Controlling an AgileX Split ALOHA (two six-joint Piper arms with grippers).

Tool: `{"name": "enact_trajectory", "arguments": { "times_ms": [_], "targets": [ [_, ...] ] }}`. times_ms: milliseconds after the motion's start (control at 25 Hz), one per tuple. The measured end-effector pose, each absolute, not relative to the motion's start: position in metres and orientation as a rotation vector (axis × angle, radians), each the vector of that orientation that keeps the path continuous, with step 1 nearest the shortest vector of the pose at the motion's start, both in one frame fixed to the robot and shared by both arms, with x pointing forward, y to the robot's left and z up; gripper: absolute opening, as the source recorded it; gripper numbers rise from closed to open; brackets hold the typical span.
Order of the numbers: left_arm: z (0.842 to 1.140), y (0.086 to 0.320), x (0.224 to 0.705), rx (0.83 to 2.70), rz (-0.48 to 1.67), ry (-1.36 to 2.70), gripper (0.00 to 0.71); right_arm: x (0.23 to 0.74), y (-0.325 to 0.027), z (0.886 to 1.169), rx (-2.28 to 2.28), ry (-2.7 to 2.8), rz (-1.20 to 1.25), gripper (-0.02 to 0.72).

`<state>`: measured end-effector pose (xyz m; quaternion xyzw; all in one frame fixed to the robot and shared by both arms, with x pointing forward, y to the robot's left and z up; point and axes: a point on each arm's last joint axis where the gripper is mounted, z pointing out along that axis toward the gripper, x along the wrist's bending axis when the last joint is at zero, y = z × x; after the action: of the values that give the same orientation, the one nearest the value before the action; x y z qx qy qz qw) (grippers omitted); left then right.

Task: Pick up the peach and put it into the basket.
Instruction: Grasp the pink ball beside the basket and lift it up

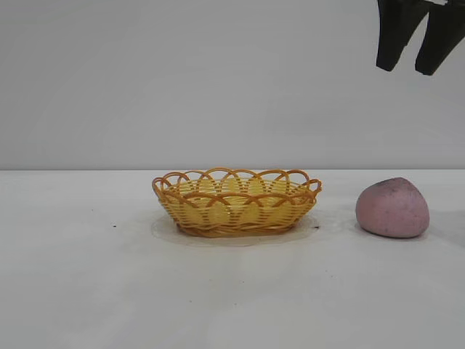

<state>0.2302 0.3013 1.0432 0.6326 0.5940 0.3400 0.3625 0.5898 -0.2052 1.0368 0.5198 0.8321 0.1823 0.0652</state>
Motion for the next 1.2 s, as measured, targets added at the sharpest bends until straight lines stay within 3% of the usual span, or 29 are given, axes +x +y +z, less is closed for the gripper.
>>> {"name": "enact_trajectory", "arguments": {
  "times_ms": [880,1200],
  "targets": [
    [1.043,0.301,0.230,1.589,0.908,1.587,0.545,0.610,-0.198,0.940,1.779,2.684,0.311,0.386],
    [1.043,0.301,0.230,1.589,0.908,1.587,0.545,0.612,-0.195,0.918,1.843,2.716,0.280,0.386]
  ]
}}
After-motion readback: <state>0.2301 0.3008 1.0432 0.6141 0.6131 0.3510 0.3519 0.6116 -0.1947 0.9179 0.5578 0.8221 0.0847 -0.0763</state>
